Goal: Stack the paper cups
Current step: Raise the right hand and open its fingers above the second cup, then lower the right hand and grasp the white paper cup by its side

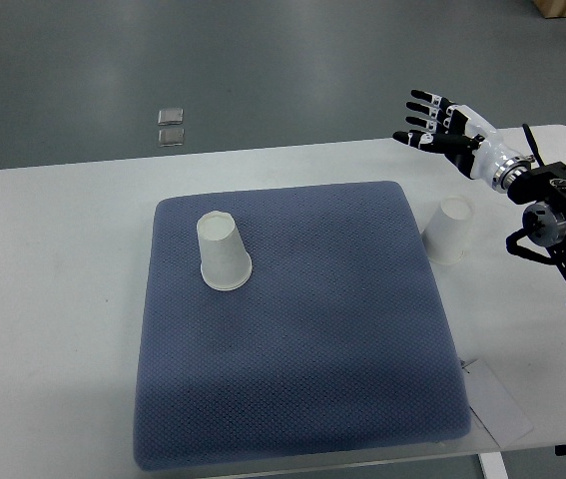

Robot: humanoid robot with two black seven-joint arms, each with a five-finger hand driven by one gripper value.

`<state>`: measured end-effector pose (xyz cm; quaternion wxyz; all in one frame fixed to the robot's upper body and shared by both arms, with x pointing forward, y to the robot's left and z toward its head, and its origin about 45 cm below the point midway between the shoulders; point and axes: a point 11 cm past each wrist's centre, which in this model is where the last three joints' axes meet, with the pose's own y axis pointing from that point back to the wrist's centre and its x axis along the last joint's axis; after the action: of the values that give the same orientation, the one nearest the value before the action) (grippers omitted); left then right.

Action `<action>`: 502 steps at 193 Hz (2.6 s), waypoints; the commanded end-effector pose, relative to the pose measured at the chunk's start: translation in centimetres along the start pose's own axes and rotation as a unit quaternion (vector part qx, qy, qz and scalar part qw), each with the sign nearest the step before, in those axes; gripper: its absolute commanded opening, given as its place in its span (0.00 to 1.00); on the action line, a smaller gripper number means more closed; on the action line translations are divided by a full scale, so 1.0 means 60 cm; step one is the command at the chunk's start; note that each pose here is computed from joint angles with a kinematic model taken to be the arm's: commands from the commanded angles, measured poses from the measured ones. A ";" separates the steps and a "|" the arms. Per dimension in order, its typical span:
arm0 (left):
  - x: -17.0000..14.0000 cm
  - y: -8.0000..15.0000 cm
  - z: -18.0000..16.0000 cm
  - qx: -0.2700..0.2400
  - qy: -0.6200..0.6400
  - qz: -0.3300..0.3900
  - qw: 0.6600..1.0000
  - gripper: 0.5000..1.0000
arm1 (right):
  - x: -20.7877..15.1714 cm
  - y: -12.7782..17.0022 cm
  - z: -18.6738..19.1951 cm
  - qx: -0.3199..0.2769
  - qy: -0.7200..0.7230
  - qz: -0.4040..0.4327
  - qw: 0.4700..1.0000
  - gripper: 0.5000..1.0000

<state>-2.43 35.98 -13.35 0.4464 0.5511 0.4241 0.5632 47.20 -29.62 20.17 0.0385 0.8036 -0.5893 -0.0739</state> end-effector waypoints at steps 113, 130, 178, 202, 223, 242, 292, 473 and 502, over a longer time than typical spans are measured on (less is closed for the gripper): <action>0.001 0.000 -0.001 0.001 0.002 0.001 1.000 1.00 | 0.000 -0.002 -0.003 0.005 -0.011 0.005 1.000 0.83; 0.001 0.000 -0.001 0.001 0.002 0.001 1.000 1.00 | 0.003 -0.003 -0.004 0.008 -0.012 0.016 1.000 0.83; 0.001 0.000 -0.001 0.000 0.002 0.001 1.000 1.00 | 0.008 0.000 -0.002 0.008 -0.012 0.020 1.000 0.83; 0.001 0.000 -0.001 0.001 0.002 0.001 1.000 1.00 | 0.008 0.000 -0.004 0.009 -0.014 0.017 1.000 0.83; 0.001 0.000 0.001 0.000 0.002 0.001 1.000 1.00 | 0.012 0.002 -0.008 0.022 -0.015 0.021 0.999 0.83; 0.001 0.000 0.001 0.000 0.002 0.001 1.000 1.00 | 0.012 0.002 -0.010 0.027 -0.014 0.020 0.999 0.83; 0.001 0.000 0.000 0.000 0.002 0.001 1.000 1.00 | 0.014 0.003 -0.008 0.026 -0.010 0.028 0.999 0.83; 0.001 0.000 -0.001 0.001 0.002 0.001 1.000 1.00 | 0.059 0.077 -0.147 0.037 0.317 -0.136 0.938 0.83; 0.001 0.000 -0.001 0.001 0.002 0.001 1.000 1.00 | 0.044 0.083 -0.132 0.009 0.459 -0.181 0.870 0.83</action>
<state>-2.48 36.02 -13.35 0.4448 0.5509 0.4249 0.5640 45.03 -34.33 29.07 0.2243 0.8537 -0.4031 0.2418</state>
